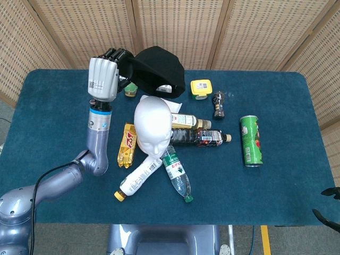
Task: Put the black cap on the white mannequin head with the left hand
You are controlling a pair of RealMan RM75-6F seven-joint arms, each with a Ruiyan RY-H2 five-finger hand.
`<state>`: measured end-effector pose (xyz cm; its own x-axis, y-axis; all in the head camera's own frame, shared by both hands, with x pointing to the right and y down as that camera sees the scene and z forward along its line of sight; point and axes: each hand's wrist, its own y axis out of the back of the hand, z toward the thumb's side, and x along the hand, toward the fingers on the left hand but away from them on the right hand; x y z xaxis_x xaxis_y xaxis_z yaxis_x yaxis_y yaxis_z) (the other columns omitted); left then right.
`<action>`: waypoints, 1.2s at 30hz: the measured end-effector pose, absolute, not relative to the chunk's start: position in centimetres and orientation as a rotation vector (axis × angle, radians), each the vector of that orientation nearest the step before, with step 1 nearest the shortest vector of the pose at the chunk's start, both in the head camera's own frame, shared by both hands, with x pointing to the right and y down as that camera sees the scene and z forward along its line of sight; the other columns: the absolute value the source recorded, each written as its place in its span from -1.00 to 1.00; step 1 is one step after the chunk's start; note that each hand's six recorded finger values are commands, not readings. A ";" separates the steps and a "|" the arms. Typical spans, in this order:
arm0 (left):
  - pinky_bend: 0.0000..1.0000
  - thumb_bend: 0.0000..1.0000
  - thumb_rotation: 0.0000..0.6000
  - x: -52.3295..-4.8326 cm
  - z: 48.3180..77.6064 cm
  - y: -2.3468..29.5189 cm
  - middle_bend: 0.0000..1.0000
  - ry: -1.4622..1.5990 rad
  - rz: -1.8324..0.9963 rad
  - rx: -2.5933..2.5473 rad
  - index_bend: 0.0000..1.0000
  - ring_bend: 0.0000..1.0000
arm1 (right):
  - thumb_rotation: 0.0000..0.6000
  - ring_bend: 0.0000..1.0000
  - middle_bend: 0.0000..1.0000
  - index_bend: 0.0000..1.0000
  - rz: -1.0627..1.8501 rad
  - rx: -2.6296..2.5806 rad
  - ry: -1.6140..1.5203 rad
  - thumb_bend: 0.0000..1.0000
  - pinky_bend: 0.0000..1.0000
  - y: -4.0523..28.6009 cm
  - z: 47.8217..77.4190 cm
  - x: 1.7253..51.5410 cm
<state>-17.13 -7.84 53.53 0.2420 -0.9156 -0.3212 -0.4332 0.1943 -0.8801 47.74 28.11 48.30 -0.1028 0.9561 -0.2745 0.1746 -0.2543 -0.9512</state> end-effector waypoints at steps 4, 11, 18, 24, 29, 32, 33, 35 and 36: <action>0.49 0.00 1.00 -16.6 53.5 -6.3 0.13 1.327 -0.510 -1.435 0.54 0.02 | 1.00 -0.04 -0.07 -0.10 1.422 -1.472 -1.288 -0.77 0.02 28.1 48.3 47.7; 0.49 -0.01 1.00 -16.9 53.3 -3.4 0.13 1.251 -0.457 -1.442 0.54 0.02 | 1.00 -0.04 -0.07 -0.10 1.410 -1.486 -1.286 -0.77 0.02 28.0 48.4 47.4; 0.49 -0.02 1.00 -18.2 54.0 -0.2 0.13 1.152 -0.449 -1.445 0.54 0.02 | 1.00 -0.04 -0.07 -0.10 1.406 -1.488 -1.287 -0.77 0.02 27.9 48.4 47.4; 0.47 -0.02 1.00 -18.9 54.5 1.6 0.13 1.105 -0.453 -1.451 0.54 0.02 | 1.00 -0.04 -0.07 -0.10 1.406 -1.492 -1.283 -0.77 0.02 27.8 48.6 47.3; 0.46 -0.03 1.00 -18.9 54.6 3.4 0.13 1.051 -0.423 -1.455 0.54 0.02 | 1.00 -0.04 -0.07 -0.10 1.408 -1.494 -1.282 -0.77 0.02 27.8 48.7 47.2; 0.46 -0.03 1.00 -18.7 54.5 4.3 0.13 1.012 -0.402 -1.449 0.54 0.02 | 1.00 -0.04 -0.07 -0.10 1.410 -1.492 -1.283 -0.77 0.02 27.8 48.7 47.3; 0.45 -0.03 1.00 -18.7 54.5 4.7 0.13 0.997 -0.396 -1.448 0.54 0.02 | 1.00 -0.04 -0.07 -0.10 1.411 -1.491 -1.283 -0.76 0.02 27.8 48.7 47.3; 0.44 -0.04 1.00 -18.7 54.5 5.4 0.13 0.968 -0.390 -1.444 0.54 0.02 | 1.00 -0.04 -0.07 -0.10 1.411 -1.492 -1.282 -0.77 0.02 27.8 48.7 47.3; 0.44 -0.04 1.00 -18.8 54.6 5.6 0.13 0.960 -0.391 -1.442 0.54 0.02 | 1.00 -0.04 -0.07 -0.10 1.410 -1.493 -1.282 -0.77 0.02 27.8 48.7 47.3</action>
<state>-18.77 5.61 54.57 0.5900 -0.7439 -0.3138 -0.3121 0.1483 -0.9384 47.30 27.84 48.71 -0.0852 0.9564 -0.2793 0.1872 -0.2600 -0.9473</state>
